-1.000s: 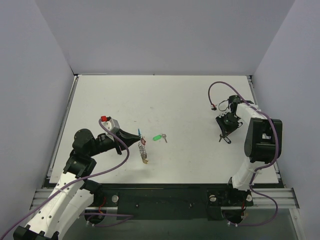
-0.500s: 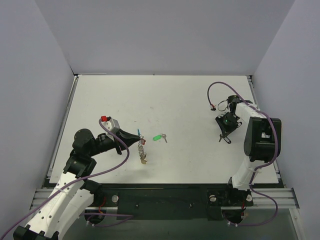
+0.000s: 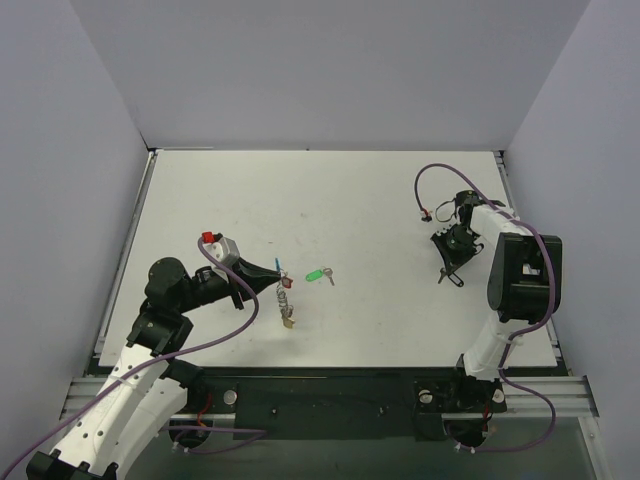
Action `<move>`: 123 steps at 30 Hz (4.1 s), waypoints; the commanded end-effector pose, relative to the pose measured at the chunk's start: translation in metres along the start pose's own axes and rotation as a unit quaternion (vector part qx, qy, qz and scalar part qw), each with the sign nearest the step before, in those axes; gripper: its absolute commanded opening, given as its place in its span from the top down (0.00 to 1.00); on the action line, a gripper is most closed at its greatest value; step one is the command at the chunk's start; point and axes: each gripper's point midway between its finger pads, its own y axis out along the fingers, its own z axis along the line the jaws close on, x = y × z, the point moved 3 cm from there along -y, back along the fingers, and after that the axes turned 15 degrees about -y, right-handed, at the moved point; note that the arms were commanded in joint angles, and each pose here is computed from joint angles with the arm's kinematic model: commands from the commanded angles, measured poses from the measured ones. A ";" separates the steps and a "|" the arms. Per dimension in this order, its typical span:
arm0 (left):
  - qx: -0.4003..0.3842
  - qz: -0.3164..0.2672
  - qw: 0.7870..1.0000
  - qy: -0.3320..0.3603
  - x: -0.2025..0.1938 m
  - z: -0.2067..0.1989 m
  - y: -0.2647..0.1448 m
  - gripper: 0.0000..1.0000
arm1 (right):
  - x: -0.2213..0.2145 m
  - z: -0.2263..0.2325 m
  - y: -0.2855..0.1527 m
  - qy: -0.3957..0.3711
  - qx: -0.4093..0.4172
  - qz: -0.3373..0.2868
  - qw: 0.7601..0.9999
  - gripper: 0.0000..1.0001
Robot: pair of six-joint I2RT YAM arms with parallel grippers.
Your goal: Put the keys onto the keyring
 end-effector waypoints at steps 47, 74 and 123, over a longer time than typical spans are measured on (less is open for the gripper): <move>-0.023 -0.023 0.999 0.034 0.018 -0.011 0.000 1.00 | -0.004 0.004 -0.012 0.012 0.004 0.001 1.000 0.93; -0.024 -0.023 0.999 0.035 0.018 -0.011 0.000 1.00 | -0.005 0.003 -0.014 0.022 0.004 -0.011 1.000 0.91; -0.024 -0.033 0.998 0.046 0.018 -0.012 -0.002 1.00 | 0.021 0.049 -0.131 -0.068 -0.036 -0.211 0.974 1.00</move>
